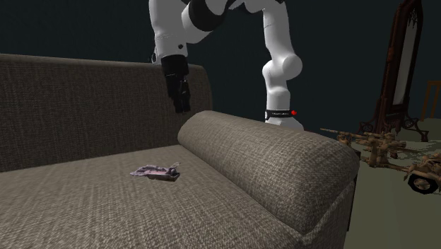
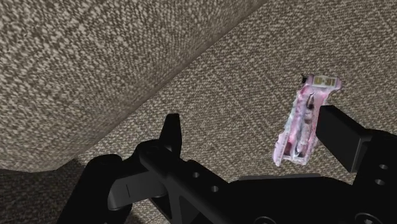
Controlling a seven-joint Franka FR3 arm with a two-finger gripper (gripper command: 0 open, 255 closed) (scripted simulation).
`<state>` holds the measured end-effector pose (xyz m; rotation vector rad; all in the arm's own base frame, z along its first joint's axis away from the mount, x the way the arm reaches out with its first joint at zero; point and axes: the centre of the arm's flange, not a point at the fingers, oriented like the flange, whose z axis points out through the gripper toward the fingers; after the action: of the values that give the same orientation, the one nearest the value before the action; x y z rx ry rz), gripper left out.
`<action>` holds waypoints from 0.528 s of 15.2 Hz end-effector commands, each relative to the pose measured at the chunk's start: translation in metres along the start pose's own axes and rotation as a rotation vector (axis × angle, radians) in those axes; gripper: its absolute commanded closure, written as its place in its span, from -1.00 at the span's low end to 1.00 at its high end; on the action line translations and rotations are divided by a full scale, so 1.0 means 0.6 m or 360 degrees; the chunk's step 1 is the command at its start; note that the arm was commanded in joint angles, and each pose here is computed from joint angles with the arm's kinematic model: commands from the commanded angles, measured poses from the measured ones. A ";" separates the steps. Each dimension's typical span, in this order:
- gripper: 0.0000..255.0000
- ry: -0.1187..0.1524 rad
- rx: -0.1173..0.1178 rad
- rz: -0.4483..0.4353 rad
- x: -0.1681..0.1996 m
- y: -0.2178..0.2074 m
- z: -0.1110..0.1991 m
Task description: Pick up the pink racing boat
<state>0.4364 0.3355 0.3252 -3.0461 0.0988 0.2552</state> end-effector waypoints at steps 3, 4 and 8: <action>-1.00 -0.0003 0.0002 0.0026 0.040 -0.062 0.049; -1.00 -0.0004 0.0002 0.0032 0.050 -0.076 0.063; -1.00 -0.0007 0.0003 0.0056 0.089 -0.135 0.116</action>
<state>0.4782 0.4100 0.2656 -3.0431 0.1456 0.2643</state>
